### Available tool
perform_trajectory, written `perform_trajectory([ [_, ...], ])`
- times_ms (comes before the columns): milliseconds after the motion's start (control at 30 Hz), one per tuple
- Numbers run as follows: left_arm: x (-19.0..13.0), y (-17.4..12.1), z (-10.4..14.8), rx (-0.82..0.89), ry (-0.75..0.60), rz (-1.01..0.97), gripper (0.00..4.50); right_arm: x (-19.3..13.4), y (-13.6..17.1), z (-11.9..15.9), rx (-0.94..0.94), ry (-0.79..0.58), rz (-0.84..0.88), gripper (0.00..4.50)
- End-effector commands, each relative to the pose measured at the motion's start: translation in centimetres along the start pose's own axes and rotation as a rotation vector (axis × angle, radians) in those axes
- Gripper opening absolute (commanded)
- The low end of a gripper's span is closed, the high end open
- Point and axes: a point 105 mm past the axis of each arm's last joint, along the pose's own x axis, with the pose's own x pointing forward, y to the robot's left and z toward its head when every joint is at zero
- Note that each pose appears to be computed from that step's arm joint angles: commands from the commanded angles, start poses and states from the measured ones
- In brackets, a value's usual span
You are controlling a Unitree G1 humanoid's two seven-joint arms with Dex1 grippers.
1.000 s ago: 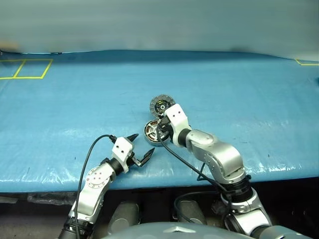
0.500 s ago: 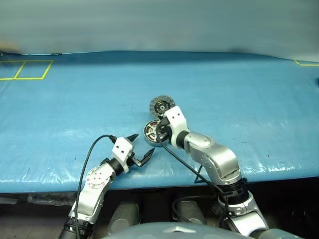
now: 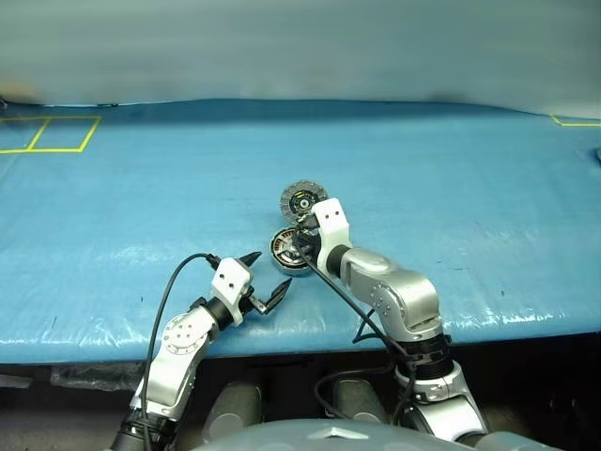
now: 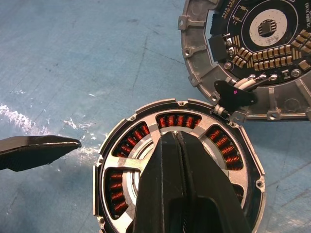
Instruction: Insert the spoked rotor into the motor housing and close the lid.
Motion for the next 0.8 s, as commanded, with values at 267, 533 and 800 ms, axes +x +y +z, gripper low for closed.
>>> perform_trajectory([
  [267,0.2,-0.1,1.1,0.020,-0.038,-0.003,4.50,-1.0,-0.3,-4.4,-0.115,0.169,-0.003,0.03],
  [533,0.2,-0.1,1.1,0.023,-0.040,-0.007,4.50,-1.0,-0.2,-5.0,-0.434,0.118,0.029,0.03],
  [800,0.1,0.0,1.0,0.022,-0.034,-0.003,4.50,-0.1,-0.9,-4.9,-0.008,0.153,-0.024,0.03],
])
